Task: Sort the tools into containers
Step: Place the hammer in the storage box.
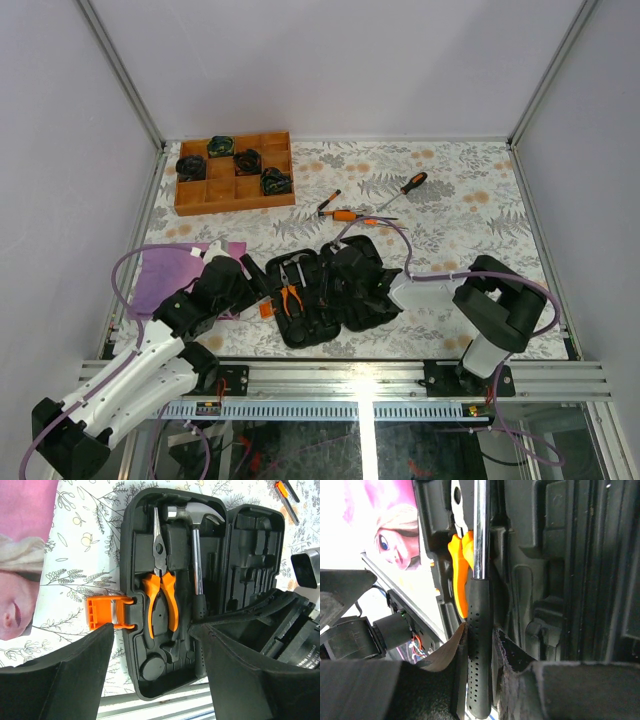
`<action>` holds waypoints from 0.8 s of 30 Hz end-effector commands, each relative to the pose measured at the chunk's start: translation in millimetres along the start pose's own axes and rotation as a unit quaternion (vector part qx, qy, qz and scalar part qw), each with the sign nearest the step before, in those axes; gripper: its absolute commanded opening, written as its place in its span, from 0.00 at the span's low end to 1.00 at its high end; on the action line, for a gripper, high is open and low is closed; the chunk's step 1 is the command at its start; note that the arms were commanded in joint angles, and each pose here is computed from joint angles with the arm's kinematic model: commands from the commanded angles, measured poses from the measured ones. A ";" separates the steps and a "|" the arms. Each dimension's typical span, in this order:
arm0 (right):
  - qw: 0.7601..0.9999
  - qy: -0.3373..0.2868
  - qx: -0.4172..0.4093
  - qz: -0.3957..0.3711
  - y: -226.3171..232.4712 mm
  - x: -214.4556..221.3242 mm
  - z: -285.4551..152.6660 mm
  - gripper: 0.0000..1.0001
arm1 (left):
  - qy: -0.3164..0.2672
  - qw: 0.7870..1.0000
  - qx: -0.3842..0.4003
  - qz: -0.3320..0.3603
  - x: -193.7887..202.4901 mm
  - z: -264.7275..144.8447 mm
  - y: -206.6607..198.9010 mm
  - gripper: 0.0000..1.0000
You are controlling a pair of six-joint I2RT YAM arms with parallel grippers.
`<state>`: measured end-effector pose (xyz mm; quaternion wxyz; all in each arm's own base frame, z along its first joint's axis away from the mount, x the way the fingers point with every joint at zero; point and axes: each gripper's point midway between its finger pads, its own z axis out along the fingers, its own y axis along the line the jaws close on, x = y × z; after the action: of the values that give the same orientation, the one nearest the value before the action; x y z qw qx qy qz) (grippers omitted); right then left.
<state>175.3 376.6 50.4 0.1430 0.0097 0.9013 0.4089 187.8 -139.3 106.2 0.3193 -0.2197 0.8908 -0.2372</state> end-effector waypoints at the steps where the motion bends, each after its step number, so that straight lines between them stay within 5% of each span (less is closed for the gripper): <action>1: 0.998 -0.018 -0.061 -0.007 37.6 -21.6 -1.7 0.02 | 0.003 1.000 0.009 0.001 0.8 -0.3 -1.7 0.69; 12: 0.999 -0.010 -0.045 -0.004 25.6 -19.5 3.3 0.38 | 0.005 1.000 0.021 0.005 0.8 -2.9 -6.1 0.71; 24: 0.999 -0.035 -0.015 -0.037 25.6 -29.7 -16.7 0.59 | 0.008 0.999 0.038 0.020 -1.2 -4.0 -15.5 0.72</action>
<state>180.6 373.8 53.6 0.1450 0.0012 0.9026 0.4052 184.2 -144.0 108.4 0.3129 -0.2048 0.8931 -0.2502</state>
